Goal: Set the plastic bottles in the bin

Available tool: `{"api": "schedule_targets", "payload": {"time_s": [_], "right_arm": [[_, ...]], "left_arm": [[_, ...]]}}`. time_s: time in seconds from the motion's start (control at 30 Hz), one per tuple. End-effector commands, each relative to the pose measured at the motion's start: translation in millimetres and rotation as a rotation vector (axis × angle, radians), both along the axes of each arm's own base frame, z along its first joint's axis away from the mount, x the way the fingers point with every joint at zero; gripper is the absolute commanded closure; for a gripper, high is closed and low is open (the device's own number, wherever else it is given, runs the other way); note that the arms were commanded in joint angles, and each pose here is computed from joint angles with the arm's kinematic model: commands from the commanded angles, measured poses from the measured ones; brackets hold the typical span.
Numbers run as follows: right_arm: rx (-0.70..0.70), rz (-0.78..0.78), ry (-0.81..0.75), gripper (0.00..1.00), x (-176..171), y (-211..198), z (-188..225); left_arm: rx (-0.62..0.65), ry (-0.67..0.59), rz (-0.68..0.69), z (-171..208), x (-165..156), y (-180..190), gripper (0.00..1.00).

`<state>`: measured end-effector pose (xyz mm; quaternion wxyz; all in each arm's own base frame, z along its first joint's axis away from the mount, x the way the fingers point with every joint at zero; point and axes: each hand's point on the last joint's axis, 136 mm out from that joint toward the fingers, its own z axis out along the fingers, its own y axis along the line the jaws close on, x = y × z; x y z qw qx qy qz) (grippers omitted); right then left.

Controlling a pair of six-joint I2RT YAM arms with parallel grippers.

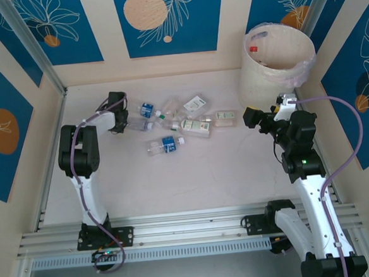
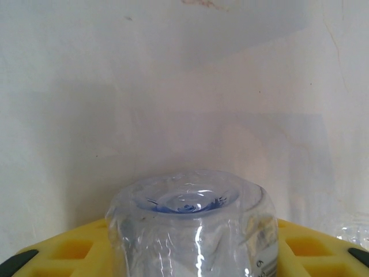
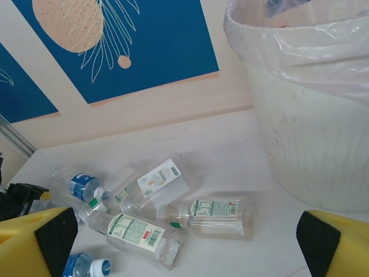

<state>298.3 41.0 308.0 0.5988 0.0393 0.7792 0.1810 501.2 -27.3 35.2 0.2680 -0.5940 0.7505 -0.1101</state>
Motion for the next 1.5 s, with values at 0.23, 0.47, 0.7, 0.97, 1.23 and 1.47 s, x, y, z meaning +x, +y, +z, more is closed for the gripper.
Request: {"api": "schedule_targets", "payload": {"time_s": [0.23, 0.47, 0.7, 0.97, 1.23, 1.47], "right_arm": [[-0.011, -0.005, -0.026, 0.00, 2.0, -0.8, 11.6], [0.019, 0.023, 0.003, 0.00, 9.5, 5.1, 1.1], [0.044, 0.096, 0.033, 0.00, 18.4, 19.2, -13.6], [0.018, 0.193, 0.025, 0.01, 23.5, 44.1, -23.0], [-0.014, 0.386, 0.045, 0.01, 21.6, 88.9, -42.1], [0.081, 0.602, 0.067, 0.01, 10.9, 145.3, -45.3]], "left_arm": [[0.096, -0.007, 0.200, 15.7, -38.5, 46.1, 0.83], [0.100, -0.099, 0.187, 32.0, -39.0, 51.4, 1.00], [0.163, -0.262, 0.038, 69.5, -32.1, 52.8, 1.00], [0.328, -0.527, -0.198, 158.2, -46.6, 42.2, 1.00], [0.196, -0.826, -0.685, 237.5, -63.9, -58.6, 1.00], [0.155, -1.014, -1.132, 273.0, -102.1, -191.5, 1.00]]}}
